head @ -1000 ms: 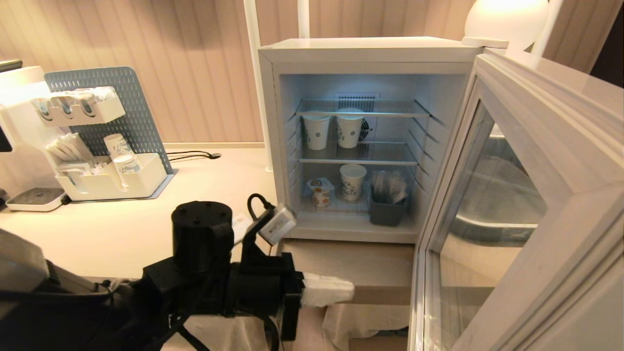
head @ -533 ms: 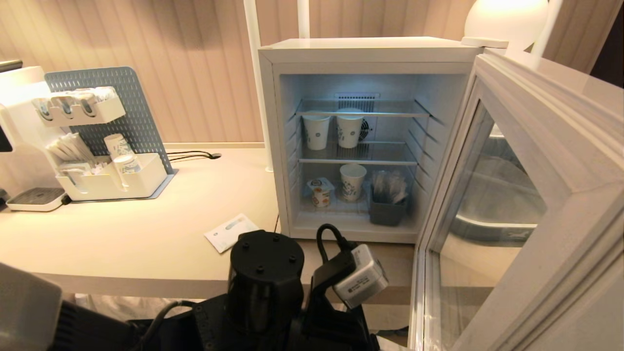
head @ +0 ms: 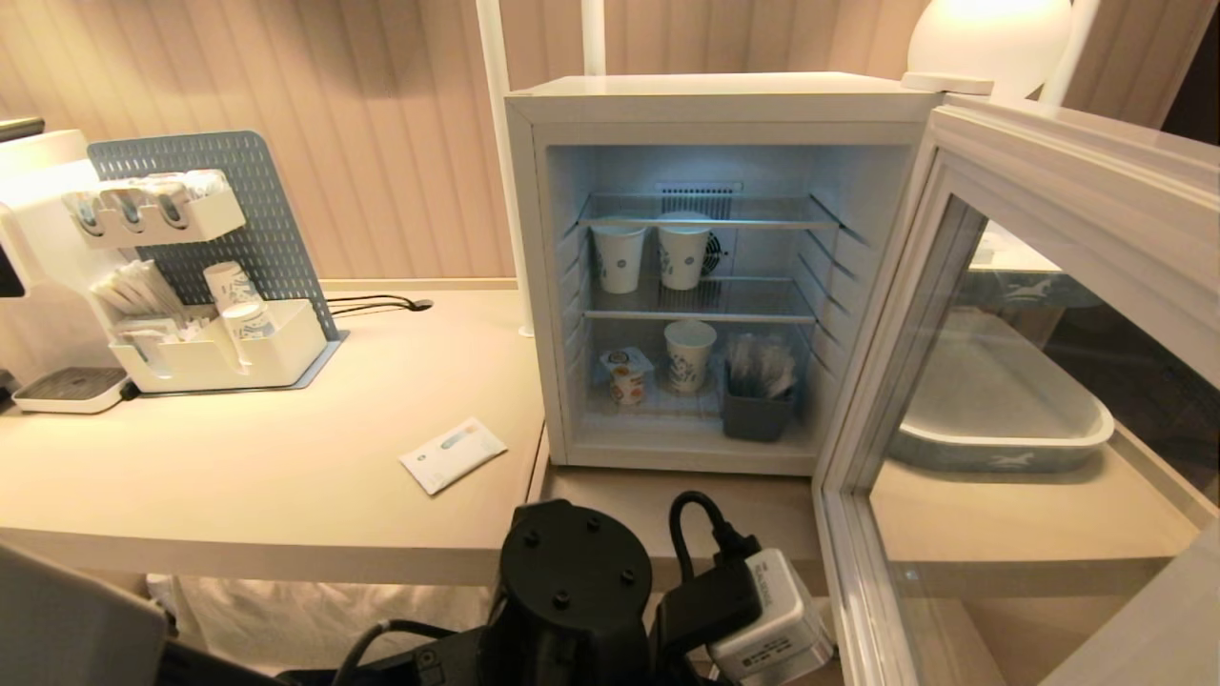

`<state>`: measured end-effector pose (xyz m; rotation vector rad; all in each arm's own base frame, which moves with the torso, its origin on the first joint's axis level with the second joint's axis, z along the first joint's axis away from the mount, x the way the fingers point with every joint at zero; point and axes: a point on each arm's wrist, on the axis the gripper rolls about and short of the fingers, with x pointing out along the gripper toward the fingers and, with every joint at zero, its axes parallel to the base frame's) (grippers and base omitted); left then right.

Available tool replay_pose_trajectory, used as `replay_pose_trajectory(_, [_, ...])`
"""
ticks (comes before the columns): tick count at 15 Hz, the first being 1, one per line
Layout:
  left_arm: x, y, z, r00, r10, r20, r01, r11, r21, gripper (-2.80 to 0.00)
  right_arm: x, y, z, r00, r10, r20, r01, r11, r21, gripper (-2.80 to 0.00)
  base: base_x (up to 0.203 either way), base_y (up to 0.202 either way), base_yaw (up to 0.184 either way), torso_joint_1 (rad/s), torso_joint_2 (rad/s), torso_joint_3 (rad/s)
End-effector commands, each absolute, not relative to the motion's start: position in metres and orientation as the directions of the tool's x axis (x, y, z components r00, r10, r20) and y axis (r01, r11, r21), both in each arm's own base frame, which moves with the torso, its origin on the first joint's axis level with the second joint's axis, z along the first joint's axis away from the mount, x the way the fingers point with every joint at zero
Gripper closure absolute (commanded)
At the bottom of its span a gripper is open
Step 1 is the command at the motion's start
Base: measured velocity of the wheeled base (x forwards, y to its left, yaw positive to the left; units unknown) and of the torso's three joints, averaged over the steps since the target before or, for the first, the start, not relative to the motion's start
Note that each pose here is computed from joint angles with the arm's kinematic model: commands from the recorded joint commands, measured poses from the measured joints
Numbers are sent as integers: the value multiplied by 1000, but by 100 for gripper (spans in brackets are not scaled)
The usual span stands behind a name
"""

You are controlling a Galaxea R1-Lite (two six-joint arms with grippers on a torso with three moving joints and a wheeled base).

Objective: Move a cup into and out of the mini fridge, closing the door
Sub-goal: Open the freezer door, then take the yoghurt out of the freezer

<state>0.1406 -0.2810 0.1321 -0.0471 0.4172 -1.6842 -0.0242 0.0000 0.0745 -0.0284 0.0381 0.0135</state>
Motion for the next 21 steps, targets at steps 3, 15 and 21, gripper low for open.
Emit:
replay_pose_trajectory(3, [197, -229, 146, 215, -957, -196, 935, 260, -241, 0, -24, 0, 75, 999, 14, -40, -15, 999, -29, 0, 0, 0, 0, 0, 0, 0])
replay_pose_trajectory(15, [-24, 16, 314, 1000, -23, -1, 22, 956, -294, 0, -24, 0, 75, 999, 14, -41, -15, 999, -30, 0, 0, 0, 0, 0, 0, 0])
replay_pose_trajectory(21, [-107, -36, 276, 996, -53, 65, 69, 959, -276, 0, -24, 0, 74, 999, 14, -43, -15, 999, -30, 0, 0, 0, 0, 0, 0, 0])
